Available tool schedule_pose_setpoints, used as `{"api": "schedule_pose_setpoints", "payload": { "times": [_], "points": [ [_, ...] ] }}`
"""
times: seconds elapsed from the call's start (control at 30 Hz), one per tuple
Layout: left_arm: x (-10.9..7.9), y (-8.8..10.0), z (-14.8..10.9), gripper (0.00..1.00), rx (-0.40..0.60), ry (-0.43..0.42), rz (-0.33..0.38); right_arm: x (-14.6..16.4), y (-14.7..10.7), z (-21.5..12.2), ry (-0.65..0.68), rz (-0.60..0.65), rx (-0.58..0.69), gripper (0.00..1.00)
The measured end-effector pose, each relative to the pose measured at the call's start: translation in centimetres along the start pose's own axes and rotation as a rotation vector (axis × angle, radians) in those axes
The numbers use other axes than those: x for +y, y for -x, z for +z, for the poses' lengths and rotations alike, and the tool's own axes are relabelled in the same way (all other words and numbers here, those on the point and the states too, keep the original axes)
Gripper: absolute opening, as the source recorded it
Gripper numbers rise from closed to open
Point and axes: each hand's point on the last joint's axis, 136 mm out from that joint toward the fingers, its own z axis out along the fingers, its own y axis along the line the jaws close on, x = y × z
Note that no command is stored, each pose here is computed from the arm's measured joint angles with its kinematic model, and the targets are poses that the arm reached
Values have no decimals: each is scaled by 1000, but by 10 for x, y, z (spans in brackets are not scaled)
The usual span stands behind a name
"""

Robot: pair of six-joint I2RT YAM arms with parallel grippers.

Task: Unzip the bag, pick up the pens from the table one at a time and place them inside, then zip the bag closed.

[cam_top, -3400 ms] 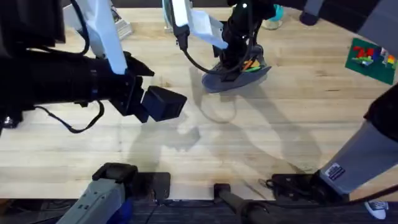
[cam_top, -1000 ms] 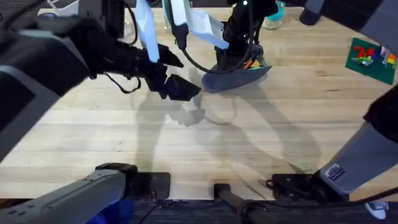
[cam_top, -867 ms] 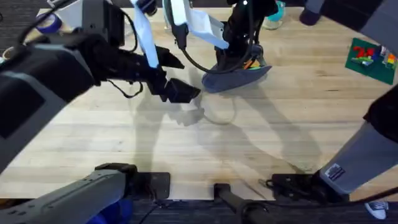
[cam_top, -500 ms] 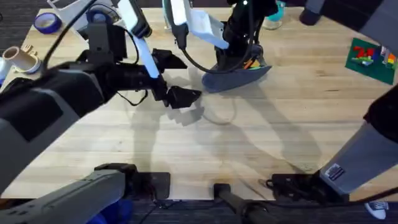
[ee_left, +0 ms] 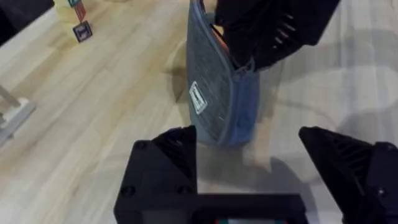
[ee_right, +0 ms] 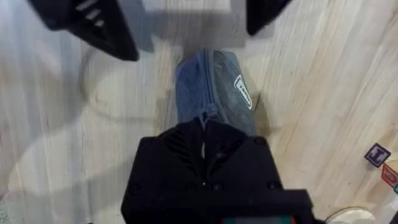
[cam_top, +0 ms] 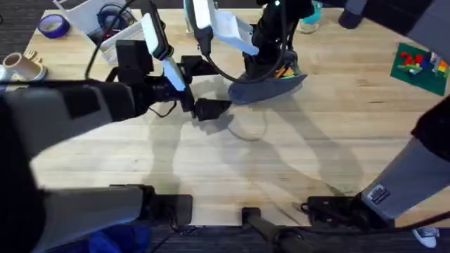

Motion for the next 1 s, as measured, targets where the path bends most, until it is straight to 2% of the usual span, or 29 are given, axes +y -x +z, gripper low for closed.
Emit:
{"api": "schedule_pose_setpoints", "payload": {
  "times": [0.07,0.17,0.5,0.7,1.0],
  "points": [
    [11,-5,10,995,-46,-11,16,0,0,0,0,0,0,31],
    [16,-12,17,995,-81,-34,8,0,0,0,0,0,0,31],
    [21,-11,22,995,-100,-26,9,0,0,0,0,0,0,31],
    [17,-17,32,995,-94,-52,-39,0,0,0,0,0,0,31],
    [14,-17,42,997,-75,-47,-46,0,0,0,0,0,0,30]
  ]
}}
